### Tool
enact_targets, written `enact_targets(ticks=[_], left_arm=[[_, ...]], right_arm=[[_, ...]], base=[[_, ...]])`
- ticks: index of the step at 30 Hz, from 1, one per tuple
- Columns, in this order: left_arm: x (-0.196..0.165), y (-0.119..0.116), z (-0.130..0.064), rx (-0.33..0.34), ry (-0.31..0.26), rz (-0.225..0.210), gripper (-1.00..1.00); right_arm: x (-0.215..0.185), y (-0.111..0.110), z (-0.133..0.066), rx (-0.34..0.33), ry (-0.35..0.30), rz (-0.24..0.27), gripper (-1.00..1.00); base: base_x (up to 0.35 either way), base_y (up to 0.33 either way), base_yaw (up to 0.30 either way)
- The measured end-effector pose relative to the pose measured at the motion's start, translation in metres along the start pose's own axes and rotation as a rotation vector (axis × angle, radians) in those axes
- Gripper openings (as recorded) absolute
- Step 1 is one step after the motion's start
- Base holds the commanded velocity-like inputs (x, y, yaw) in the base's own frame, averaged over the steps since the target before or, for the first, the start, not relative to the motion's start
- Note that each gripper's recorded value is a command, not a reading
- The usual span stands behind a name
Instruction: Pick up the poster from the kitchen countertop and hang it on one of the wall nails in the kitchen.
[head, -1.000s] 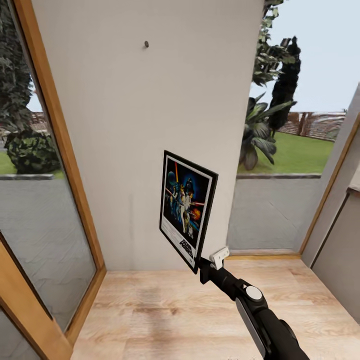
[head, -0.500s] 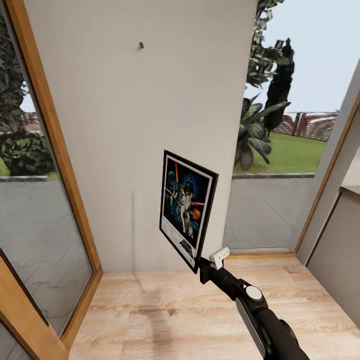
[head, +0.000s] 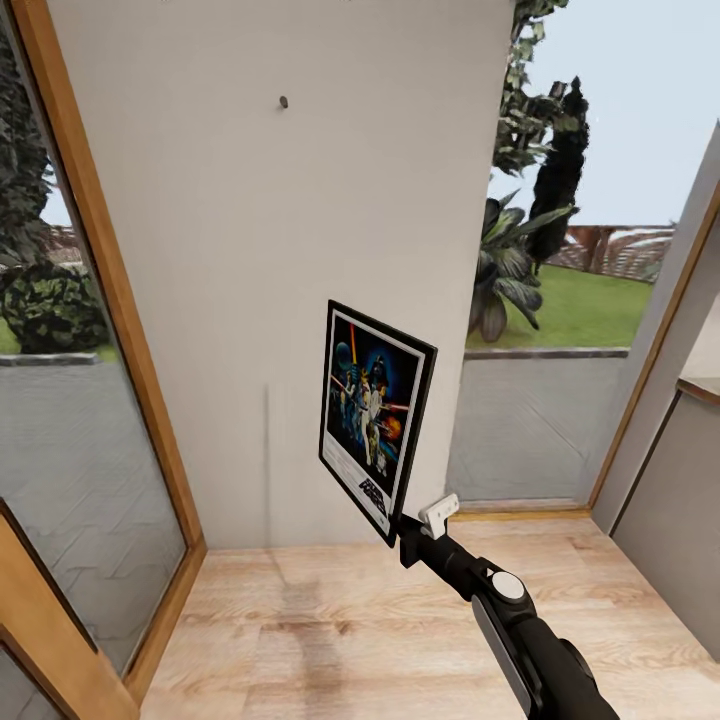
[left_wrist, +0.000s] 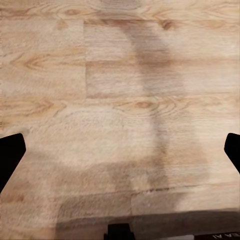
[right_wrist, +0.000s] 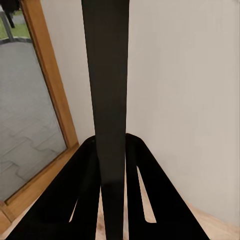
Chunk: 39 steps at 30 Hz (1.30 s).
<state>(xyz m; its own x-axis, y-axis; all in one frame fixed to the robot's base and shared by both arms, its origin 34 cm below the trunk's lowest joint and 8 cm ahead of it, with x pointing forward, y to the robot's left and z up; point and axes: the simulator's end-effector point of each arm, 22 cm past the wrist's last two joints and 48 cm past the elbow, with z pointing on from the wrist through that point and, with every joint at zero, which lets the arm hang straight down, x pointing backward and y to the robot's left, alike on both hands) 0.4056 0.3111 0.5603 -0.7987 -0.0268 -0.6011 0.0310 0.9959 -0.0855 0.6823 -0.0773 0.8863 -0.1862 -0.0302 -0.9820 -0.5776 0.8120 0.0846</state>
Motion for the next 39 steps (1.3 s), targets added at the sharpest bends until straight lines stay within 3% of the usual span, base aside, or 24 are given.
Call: enact_targets(ticks=[39], left_arm=[[-0.032, -0.005, -0.047, 0.001, 0.002, 0.000, 1.00]], right_arm=[[-0.051, 0.006, -0.012, -0.001, 0.021, 0.011, -1.00]], base=[[0.000, 0.000, 0.000]])
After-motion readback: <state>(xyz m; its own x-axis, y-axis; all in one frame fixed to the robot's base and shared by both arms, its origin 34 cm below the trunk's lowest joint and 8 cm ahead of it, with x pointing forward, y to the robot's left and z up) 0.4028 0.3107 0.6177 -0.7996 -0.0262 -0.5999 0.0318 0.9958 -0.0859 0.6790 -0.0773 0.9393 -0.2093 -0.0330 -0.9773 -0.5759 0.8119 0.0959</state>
